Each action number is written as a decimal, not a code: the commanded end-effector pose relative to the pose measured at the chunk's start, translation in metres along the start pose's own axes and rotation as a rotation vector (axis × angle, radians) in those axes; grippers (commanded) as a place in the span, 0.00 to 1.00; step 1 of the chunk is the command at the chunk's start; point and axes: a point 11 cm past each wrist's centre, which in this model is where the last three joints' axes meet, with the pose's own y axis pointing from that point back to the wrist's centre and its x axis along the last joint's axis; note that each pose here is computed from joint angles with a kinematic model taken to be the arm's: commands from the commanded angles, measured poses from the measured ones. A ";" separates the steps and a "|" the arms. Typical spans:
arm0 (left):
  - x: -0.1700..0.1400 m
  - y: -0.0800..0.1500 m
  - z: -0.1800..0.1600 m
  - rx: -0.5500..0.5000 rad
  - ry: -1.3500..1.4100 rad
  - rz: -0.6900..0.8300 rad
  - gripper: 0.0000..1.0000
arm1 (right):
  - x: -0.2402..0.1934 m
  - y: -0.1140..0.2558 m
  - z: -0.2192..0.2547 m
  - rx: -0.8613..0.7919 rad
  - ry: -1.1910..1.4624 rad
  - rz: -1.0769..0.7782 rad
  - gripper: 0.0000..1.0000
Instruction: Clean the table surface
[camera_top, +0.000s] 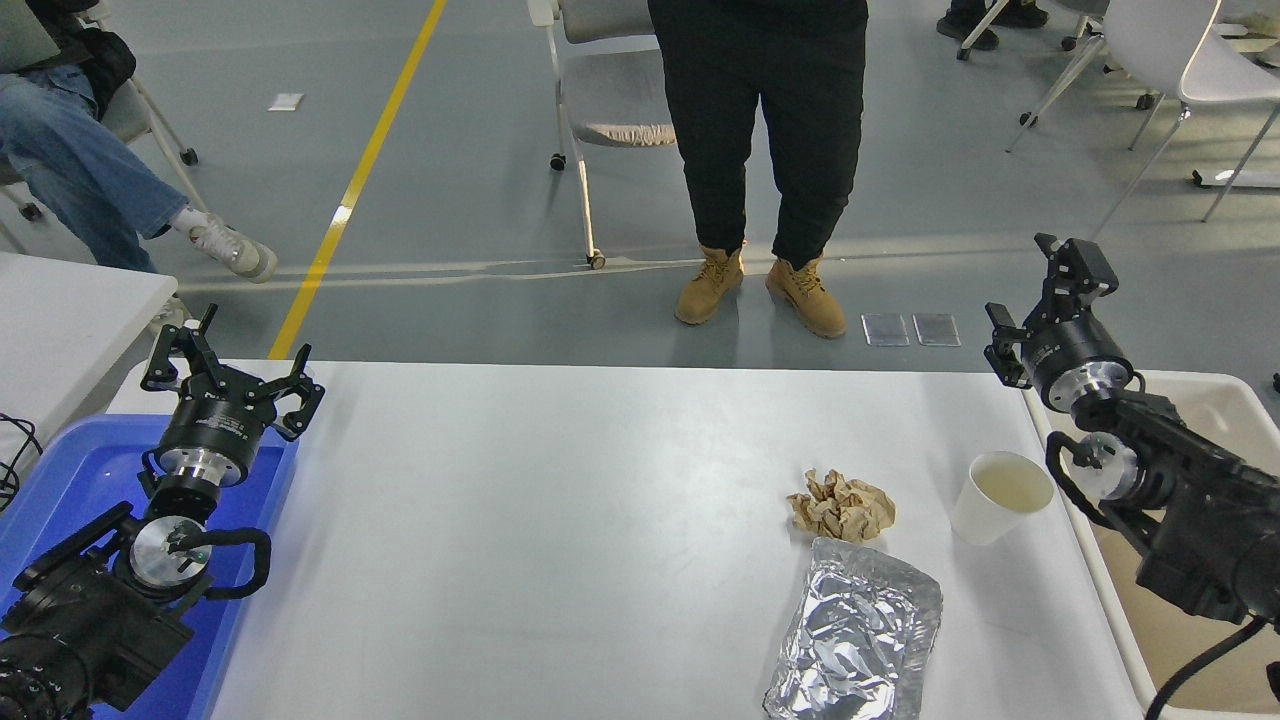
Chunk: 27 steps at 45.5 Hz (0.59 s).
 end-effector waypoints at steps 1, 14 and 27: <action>0.000 0.000 0.000 0.000 0.000 0.000 1.00 | 0.044 -0.006 -0.043 0.030 0.237 0.006 0.98; 0.000 0.000 0.000 0.000 0.000 0.000 1.00 | 0.043 -0.010 -0.059 -0.071 0.772 -0.220 0.98; 0.000 0.000 0.000 0.000 0.000 0.000 1.00 | 0.040 -0.002 -0.065 -0.262 1.139 -0.556 0.98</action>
